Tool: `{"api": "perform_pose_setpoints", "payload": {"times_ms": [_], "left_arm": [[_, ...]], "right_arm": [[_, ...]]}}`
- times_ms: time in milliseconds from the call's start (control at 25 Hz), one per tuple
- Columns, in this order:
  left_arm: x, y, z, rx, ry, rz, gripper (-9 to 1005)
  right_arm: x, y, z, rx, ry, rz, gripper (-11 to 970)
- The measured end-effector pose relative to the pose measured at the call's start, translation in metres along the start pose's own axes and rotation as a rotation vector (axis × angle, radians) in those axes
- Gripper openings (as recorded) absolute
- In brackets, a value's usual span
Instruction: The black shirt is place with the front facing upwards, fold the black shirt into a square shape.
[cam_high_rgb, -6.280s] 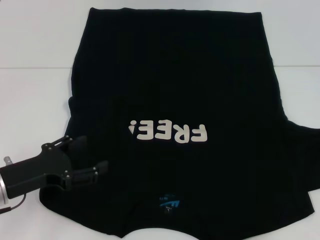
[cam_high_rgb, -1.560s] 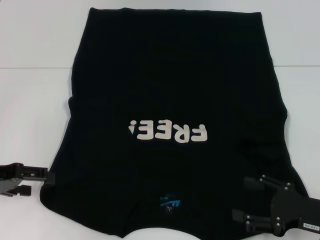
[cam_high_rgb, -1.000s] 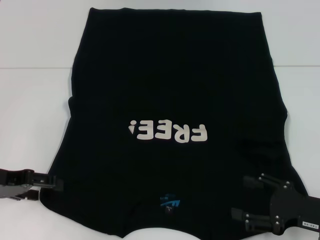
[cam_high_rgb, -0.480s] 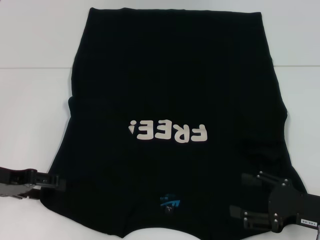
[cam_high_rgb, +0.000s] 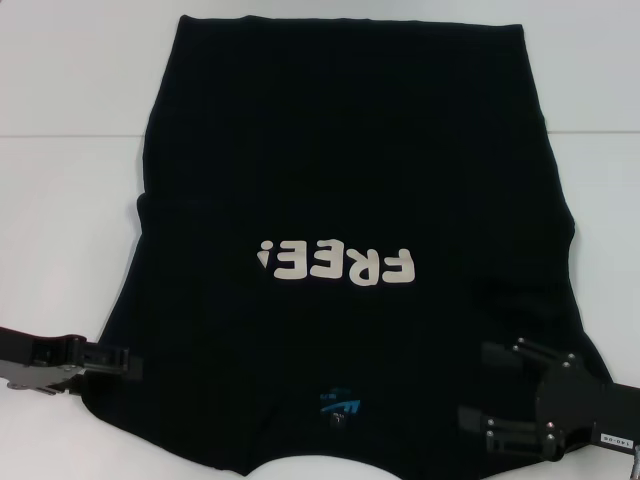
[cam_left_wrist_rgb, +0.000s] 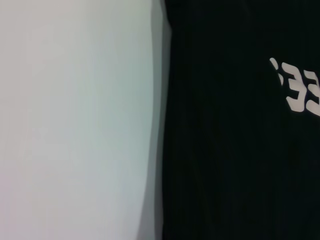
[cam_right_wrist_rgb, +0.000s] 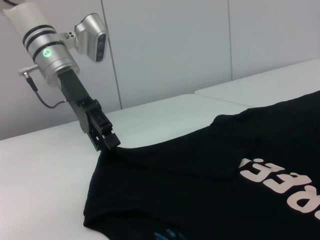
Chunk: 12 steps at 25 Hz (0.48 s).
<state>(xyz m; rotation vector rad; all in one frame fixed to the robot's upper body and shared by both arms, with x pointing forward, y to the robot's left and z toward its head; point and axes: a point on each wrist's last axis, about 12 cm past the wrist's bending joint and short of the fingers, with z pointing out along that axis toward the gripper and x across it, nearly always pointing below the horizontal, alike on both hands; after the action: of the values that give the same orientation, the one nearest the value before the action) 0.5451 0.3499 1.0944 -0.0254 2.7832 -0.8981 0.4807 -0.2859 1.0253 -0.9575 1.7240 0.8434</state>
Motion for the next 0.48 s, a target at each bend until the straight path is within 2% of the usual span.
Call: {"api": "perform_pose_setpoints", "payload": {"times_ms": [480], "left_arm": [[-0.0023, -0.0054, 0.0042, -0.039, 0.049, 0.052, 836]], "right_arm": [[-0.0021, -0.0012, 0.0008, 0.0, -0.007, 0.0, 913]]}}
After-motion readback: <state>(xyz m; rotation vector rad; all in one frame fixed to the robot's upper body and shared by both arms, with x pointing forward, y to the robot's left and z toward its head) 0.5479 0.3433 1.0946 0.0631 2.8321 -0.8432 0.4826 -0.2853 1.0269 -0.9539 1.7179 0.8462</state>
